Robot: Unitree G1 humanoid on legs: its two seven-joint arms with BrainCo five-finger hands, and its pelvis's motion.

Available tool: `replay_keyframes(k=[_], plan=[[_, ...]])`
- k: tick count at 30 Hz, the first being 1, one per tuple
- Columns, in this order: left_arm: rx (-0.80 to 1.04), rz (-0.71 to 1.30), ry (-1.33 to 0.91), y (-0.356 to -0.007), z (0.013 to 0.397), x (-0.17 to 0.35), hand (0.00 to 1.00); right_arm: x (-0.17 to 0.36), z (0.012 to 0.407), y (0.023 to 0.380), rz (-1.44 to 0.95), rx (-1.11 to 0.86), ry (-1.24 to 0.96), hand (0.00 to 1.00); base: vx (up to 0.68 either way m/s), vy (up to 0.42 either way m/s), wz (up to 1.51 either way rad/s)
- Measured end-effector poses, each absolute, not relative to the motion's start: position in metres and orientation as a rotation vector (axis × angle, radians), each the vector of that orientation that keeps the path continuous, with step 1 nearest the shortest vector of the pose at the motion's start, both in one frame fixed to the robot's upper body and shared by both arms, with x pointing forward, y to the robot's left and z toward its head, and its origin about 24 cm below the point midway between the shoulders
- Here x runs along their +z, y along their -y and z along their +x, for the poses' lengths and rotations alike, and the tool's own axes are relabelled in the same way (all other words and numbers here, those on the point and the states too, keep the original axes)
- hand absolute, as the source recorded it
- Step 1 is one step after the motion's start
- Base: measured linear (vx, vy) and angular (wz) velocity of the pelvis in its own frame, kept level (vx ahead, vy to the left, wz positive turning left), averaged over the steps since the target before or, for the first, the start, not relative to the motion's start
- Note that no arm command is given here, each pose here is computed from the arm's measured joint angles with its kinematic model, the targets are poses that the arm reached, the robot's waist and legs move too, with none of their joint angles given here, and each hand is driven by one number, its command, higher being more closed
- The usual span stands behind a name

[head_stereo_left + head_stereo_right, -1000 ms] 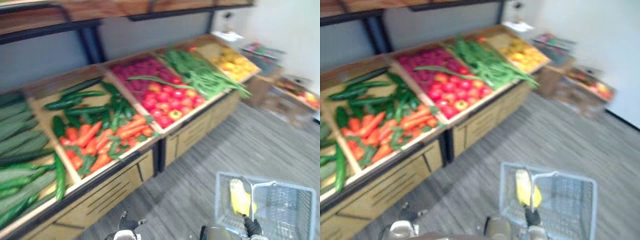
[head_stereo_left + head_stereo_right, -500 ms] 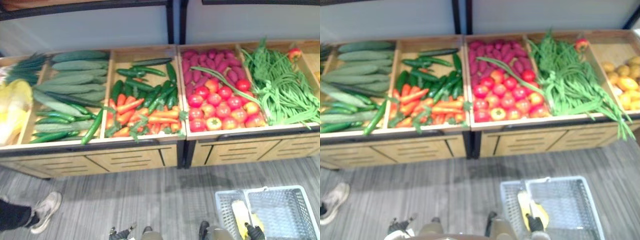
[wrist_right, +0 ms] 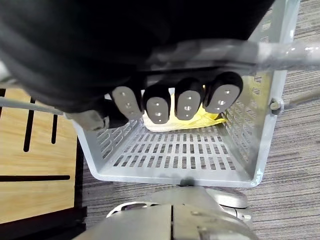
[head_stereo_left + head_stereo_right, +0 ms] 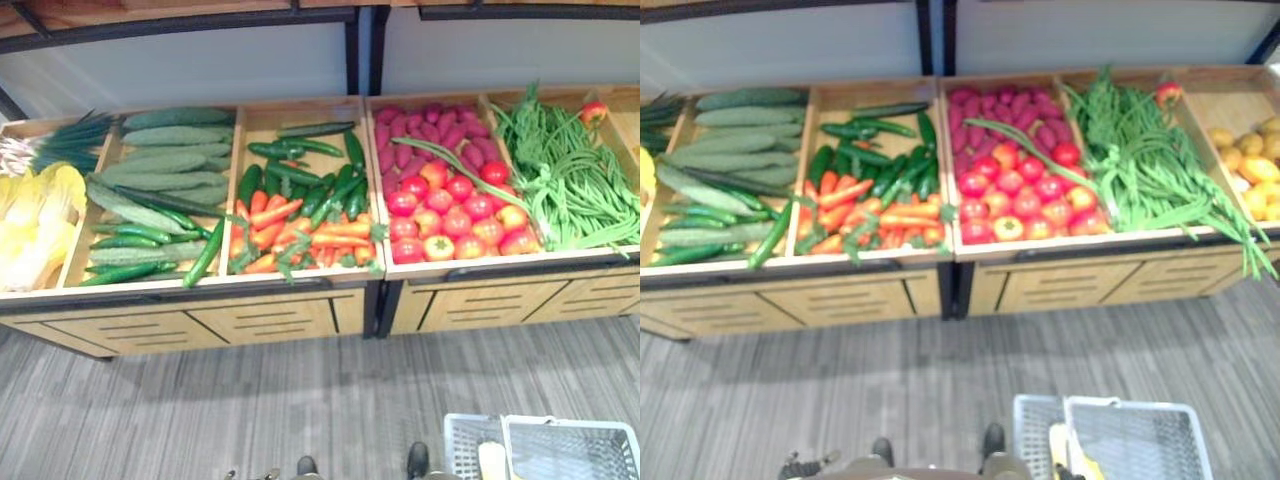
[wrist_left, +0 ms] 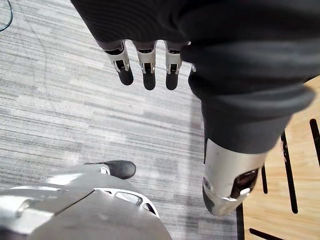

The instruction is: Pick vegetable in the basket

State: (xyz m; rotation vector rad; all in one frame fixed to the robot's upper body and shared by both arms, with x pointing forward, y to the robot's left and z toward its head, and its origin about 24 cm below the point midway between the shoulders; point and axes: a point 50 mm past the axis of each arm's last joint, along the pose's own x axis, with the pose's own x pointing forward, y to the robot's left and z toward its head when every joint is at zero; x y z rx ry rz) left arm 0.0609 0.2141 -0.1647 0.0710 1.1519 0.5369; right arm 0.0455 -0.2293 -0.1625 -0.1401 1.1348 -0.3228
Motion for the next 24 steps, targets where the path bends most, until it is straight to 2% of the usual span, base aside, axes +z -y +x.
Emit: replay_keyframes(k=[6, 16, 18, 20, 21, 24], plan=[[0.471, 0.099, -1.143, -0.222, 0.063, -0.163, 0.0, -0.163, 0.047, 0.224, -0.11, -0.289, -1.132, 1.0, -0.02, 0.046, -0.07], [0.526, 0.059, -1.136, -0.23, 0.059, -0.162, 0.0, -0.167, 0.029, 0.225, -0.088, -0.301, -1.194, 1.0, -0.01, 0.026, 0.11], [0.486, 0.108, -1.025, -0.231, 0.084, -0.152, 0.0, -0.166, 0.027, 0.229, -0.087, -0.319, -1.193, 1.0, 0.05, -0.013, 0.1], [0.463, 0.191, -0.738, -0.241, 0.132, -0.113, 0.0, -0.163, 0.026, 0.237, -0.11, -0.331, -1.18, 1.0, 0.06, -0.012, 0.11], [0.467, 0.212, -0.662, -0.246, 0.142, -0.101, 0.0, -0.162, 0.025, 0.24, -0.118, -0.334, -1.176, 1.0, 0.06, -0.012, -0.06], [0.57, 0.425, -0.349, -0.283, 0.178, -0.037, 0.0, -0.157, 0.023, 0.254, -0.156, -0.348, -1.153, 1.0, 0.07, -0.014, -0.21]])
